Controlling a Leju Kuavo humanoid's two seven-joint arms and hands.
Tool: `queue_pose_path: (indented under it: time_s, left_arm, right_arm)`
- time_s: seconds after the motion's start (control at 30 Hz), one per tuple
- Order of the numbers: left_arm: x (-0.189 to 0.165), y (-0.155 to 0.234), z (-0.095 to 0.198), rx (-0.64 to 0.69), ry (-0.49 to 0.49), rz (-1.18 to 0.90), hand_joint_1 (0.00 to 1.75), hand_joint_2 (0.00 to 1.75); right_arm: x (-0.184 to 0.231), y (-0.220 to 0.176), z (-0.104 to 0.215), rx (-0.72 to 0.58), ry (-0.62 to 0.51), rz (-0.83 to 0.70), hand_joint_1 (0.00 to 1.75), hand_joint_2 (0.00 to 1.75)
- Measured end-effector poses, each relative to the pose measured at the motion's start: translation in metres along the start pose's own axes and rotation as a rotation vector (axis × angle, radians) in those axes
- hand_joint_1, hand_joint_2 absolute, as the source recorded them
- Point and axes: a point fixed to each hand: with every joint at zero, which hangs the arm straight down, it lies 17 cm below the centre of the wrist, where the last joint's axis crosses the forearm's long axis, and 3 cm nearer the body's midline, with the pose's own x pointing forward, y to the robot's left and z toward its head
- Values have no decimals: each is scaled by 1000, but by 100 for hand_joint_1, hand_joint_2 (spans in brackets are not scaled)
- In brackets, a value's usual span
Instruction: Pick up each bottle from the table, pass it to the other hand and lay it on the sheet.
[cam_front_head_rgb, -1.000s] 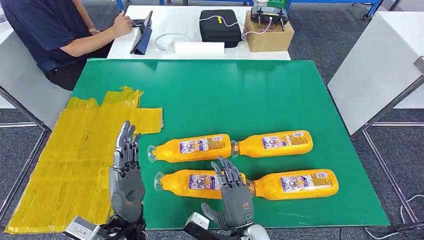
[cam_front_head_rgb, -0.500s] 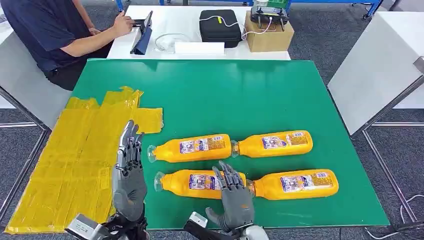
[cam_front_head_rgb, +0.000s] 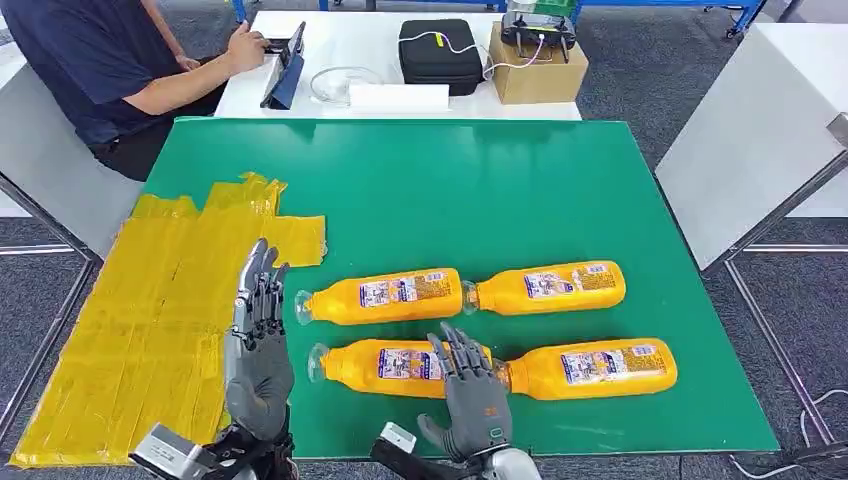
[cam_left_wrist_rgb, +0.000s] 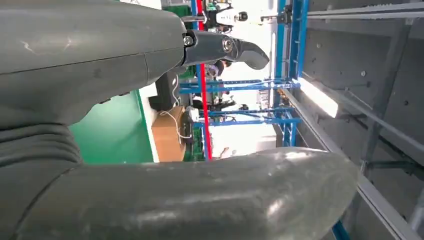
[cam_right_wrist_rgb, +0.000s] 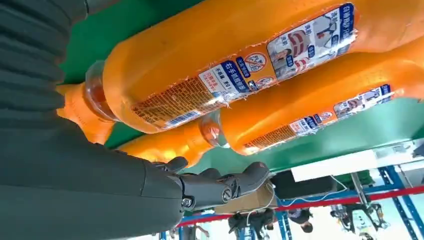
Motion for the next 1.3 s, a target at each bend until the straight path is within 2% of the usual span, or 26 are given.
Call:
queue_pose_path:
  time_s: [0.23, 0.7, 0.77, 0.8, 0.83, 1.03, 1.3]
  left_arm:
    - [-2, -5, -1, -18, 3, 23, 0, 0]
    - [-8, -18, -5, -65, 12, 89, 0, 0]
    - [-8, -20, -6, -72, 11, 102, 0, 0]
    - [-8, -21, -7, -72, 10, 107, 0, 0]
    - [-8, -22, -7, -75, 11, 112, 0, 0]
    - [-11, -29, -12, -92, 11, 134, 0, 0]
    - [-14, -32, -12, -95, 20, 142, 0, 0]
  right_arm:
    - [-6, 0, -12, 19, -16, 44, 0, 175]
    - [-48, 28, -43, 171, -1, 123, 0, 175]
    - [-53, 39, -45, 225, -2, 120, 0, 175]
    - [-55, 41, -47, 239, -5, 120, 143, 175]
    - [-58, 45, -47, 265, -7, 122, 175, 175]
    - [-80, 69, -47, 384, -9, 137, 175, 175]
    - [-91, 76, -48, 419, -11, 122, 175, 175]
